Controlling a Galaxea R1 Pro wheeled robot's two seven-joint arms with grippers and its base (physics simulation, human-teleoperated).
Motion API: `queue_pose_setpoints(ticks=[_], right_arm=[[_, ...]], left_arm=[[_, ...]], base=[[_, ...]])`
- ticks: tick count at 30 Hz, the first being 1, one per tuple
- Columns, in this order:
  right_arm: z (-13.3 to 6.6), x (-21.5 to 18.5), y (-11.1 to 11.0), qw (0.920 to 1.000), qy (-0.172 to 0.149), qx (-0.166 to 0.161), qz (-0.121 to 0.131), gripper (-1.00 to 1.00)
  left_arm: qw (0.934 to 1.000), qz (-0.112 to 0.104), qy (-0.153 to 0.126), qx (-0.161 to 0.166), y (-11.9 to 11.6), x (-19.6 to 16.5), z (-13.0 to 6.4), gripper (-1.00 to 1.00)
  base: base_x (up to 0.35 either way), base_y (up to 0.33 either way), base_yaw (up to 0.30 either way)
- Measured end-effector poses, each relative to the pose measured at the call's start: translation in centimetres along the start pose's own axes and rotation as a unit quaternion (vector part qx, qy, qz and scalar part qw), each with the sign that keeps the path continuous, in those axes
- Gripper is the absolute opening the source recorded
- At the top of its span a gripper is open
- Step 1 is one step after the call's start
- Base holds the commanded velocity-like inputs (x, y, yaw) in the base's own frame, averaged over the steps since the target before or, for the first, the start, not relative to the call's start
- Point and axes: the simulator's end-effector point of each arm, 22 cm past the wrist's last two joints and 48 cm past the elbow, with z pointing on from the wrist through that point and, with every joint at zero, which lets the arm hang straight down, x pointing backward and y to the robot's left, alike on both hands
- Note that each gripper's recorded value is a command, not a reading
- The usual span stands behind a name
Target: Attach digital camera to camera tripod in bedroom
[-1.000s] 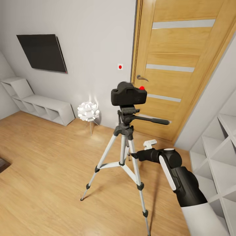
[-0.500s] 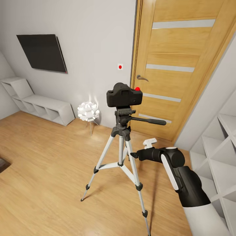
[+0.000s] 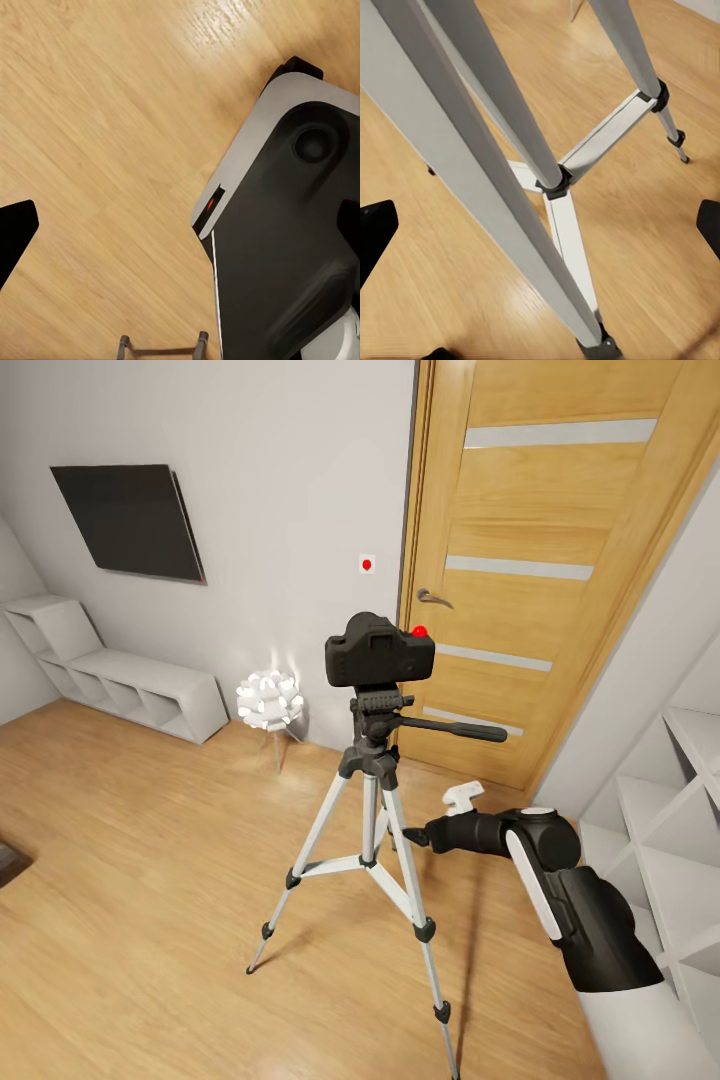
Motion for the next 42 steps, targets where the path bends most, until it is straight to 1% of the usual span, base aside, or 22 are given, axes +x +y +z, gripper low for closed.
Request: queue_pose_setpoints(ticks=[5,9,10,14,16,18,21,24,25,27,30,34,37,38,39,42], right_arm=[[-0.6,0.4,-0.5,0.9999,0.005,-0.009,-0.005,1.00],[-1.1,0.8,-1.8,0.9999,0.011,-0.001,-0.010,1.00],[-1.4,1.1,-2.8,0.9998,0.015,0.007,-0.012,1.00],[-2.1,1.7,-4.9,0.9993,0.024,0.025,-0.012,1.00],[-2.4,2.3,-6.5,0.9987,0.032,0.038,-0.006,1.00],[-2.6,3.2,-8.4,0.9976,0.043,0.054,0.004,1.00],[-2.7,5.4,-11.5,0.9943,0.065,0.079,0.032,1.00],[-2.4,8.4,-14.5,0.9886,0.090,0.100,0.067,1.00],[-2.1,10.7,-16.3,0.9842,0.106,0.112,0.087,1.00],[-1.7,13.2,-17.8,0.9796,0.121,0.120,0.107,1.00],[-1.1,16.9,-19.6,0.9733,0.139,0.131,0.126,1.00],[-0.6,21.8,-21.2,0.9643,0.165,0.147,0.147,1.00],[-0.5,25.8,-21.8,0.9553,0.190,0.157,0.163,1.00],[-0.5,27.3,-21.9,0.9518,0.199,0.160,0.170,1.00],[-0.7,30.2,-22.0,0.9445,0.219,0.164,0.181,1.00],[-1.2,34.7,-21.7,0.9329,0.248,0.167,0.201,1.00]], left_arm=[[1.0000,0.000,0.000,0.000,0.0,0.0,0.0,1.00],[1.0000,0.000,-0.001,0.000,0.0,0.0,0.0,1.00],[1.0000,0.000,-0.001,0.000,0.0,0.0,0.0,1.00],[1.0000,0.001,-0.001,0.000,0.0,-0.1,0.0,1.00],[1.0000,0.001,-0.001,0.000,0.0,-0.1,0.0,1.00],[1.0000,0.001,-0.001,-0.001,0.1,-0.1,0.0,1.00],[1.0000,0.001,-0.001,-0.001,0.1,-0.1,0.0,1.00],[1.0000,0.001,-0.001,0.000,0.0,-0.1,0.0,1.00],[1.0000,0.000,-0.001,0.000,0.0,-0.1,0.0,1.00],[1.0000,0.000,-0.001,0.000,0.0,-0.1,0.0,1.00],[1.0000,0.000,-0.002,0.001,-0.1,-0.1,0.0,1.00],[1.0000,0.000,-0.002,0.001,-0.2,-0.1,0.0,1.00],[1.0000,0.000,-0.002,0.001,-0.2,-0.1,0.0,1.00],[1.0000,-0.001,-0.002,0.001,-0.2,-0.1,0.0,1.00],[1.0000,-0.001,-0.002,0.001,-0.2,-0.1,0.0,1.00],[1.0000,-0.001,-0.002,0.001,-0.2,-0.1,0.0,1.00]], base=[[0.000,0.000,0.000],[0.000,0.000,0.000],[0.000,0.000,0.000],[0.000,0.000,0.000],[0.000,0.000,0.000],[0.000,0.000,0.000],[0.000,0.000,0.000],[0.000,0.000,0.000],[0.000,0.000,0.000],[0.000,0.000,0.000],[0.000,0.000,0.000],[0.000,0.000,0.000],[0.000,0.000,0.000],[0.000,0.000,0.000],[0.000,0.000,0.000],[0.000,0.000,0.000]])
